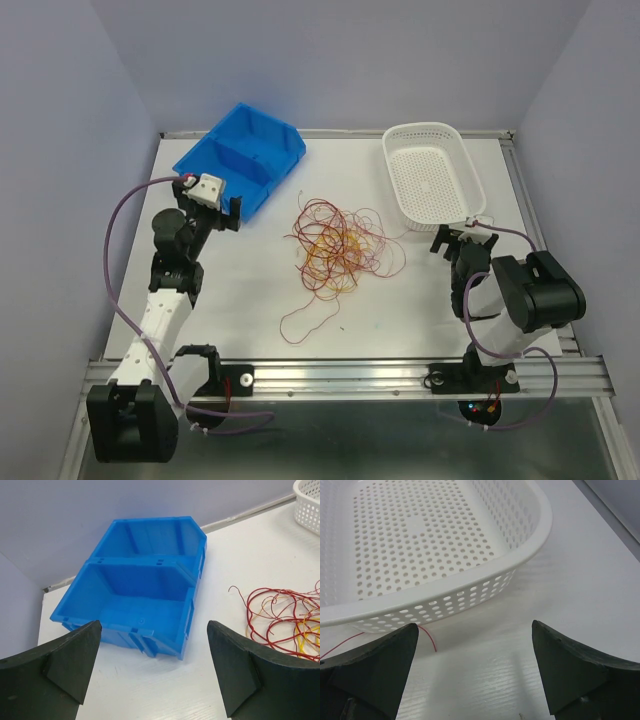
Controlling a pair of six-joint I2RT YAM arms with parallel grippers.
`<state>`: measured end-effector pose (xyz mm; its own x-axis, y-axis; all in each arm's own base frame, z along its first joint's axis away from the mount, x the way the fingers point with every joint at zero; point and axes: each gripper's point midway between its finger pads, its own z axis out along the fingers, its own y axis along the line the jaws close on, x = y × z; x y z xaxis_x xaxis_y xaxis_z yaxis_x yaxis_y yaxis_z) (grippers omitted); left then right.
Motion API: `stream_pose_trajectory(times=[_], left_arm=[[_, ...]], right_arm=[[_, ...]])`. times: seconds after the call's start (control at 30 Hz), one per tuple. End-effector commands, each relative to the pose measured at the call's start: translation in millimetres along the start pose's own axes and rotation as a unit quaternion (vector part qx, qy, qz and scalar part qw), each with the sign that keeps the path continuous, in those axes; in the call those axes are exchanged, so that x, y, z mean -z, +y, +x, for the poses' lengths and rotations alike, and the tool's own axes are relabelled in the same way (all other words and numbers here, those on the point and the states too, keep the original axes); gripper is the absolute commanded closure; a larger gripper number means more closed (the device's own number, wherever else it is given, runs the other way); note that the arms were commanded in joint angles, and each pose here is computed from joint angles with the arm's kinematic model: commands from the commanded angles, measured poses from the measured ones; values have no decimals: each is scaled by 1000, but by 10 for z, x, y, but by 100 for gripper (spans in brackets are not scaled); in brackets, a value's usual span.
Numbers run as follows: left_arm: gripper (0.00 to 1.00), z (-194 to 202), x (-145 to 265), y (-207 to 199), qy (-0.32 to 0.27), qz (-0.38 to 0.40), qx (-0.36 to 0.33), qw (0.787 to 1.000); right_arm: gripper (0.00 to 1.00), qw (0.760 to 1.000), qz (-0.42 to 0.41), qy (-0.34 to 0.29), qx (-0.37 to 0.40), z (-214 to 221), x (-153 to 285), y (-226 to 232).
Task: Untangle the cables
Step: Untie the cable.
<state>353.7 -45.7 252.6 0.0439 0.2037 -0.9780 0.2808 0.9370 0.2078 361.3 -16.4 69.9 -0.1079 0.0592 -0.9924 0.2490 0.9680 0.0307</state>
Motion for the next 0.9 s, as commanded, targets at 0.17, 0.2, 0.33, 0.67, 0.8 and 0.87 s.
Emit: stream_pose_trajectory(times=[0.17,0.2,0.33,0.67,0.8,0.87], left_arm=[[1,-489,-113,89,-65,-7,31,997],[1,-485,-144,75,-63,0,24,998],[1,-446,-236,-115,-49,64,21,997],[1,-485,-255,-534,-64,173,-23,983],[1,-476,-390,-875,-50,214,-41,975],[1,-455,-438,-1041,-41,233,-49,970]], right_arm=[[0,998,13,-61,-33,-315,-47,-14],[0,997,16,-62,-34,-324,-39,-28],[0,997,-6,-77,-29,-431,28,18],[0,974,-53,-134,-176,-1408,453,201],[0,971,-82,-76,-211,-1513,497,372],[0,968,-113,-55,-220,-1485,540,490]])
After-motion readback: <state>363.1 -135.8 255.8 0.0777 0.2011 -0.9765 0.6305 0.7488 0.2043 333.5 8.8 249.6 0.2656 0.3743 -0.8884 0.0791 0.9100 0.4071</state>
